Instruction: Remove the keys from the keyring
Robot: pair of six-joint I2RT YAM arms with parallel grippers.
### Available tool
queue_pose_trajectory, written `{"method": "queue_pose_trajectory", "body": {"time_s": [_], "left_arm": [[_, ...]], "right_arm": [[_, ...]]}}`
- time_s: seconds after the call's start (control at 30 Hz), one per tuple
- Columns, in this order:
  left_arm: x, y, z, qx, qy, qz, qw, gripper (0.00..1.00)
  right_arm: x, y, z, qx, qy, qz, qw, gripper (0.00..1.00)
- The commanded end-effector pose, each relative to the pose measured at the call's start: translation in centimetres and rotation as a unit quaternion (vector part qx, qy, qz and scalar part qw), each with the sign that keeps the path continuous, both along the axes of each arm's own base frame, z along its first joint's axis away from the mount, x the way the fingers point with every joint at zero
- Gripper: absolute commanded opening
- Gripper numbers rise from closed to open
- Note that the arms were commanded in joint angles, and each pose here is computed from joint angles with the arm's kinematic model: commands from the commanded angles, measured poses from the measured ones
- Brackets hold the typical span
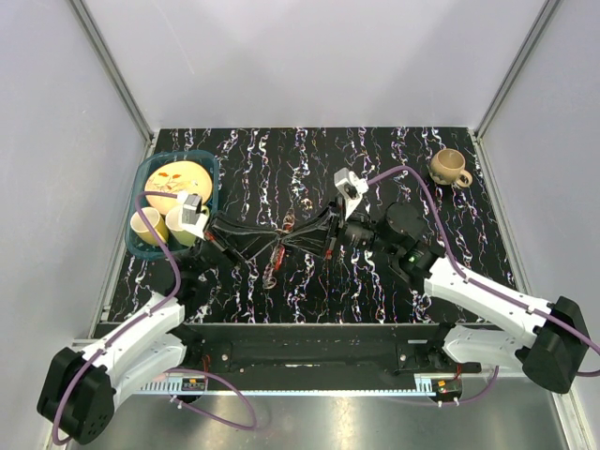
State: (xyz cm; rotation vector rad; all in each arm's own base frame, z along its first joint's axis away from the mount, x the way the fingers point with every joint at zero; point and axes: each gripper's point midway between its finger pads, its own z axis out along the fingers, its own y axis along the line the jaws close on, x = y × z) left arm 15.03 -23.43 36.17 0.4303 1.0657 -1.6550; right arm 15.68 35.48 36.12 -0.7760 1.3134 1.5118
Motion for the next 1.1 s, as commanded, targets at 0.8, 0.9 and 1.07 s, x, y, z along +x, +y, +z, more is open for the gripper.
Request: {"method": "queue_pose_trajectory", "body": {"time_s": [0.8, 0.9, 1.07], "left_arm": [[2.7, 2.3, 2.1, -0.015, 0.010, 0.125, 0.992, 0.00], [3.3, 2.4, 1.3, -0.015, 0.023, 0.135, 0.990, 0.00], [4.4, 2.5, 0.5, 0.015, 0.031, 0.166, 0.986, 0.00]], "right_arm": [[1.9, 1.1, 0.5, -0.011, 0.017, -0.026, 0.999, 0.00], [2.6, 1.3, 0.1, -0.023, 0.017, -0.041, 0.999, 0.00], [3.6, 0.7, -1.4, -0.050, 0.036, -0.082, 0.995, 0.00]]}}
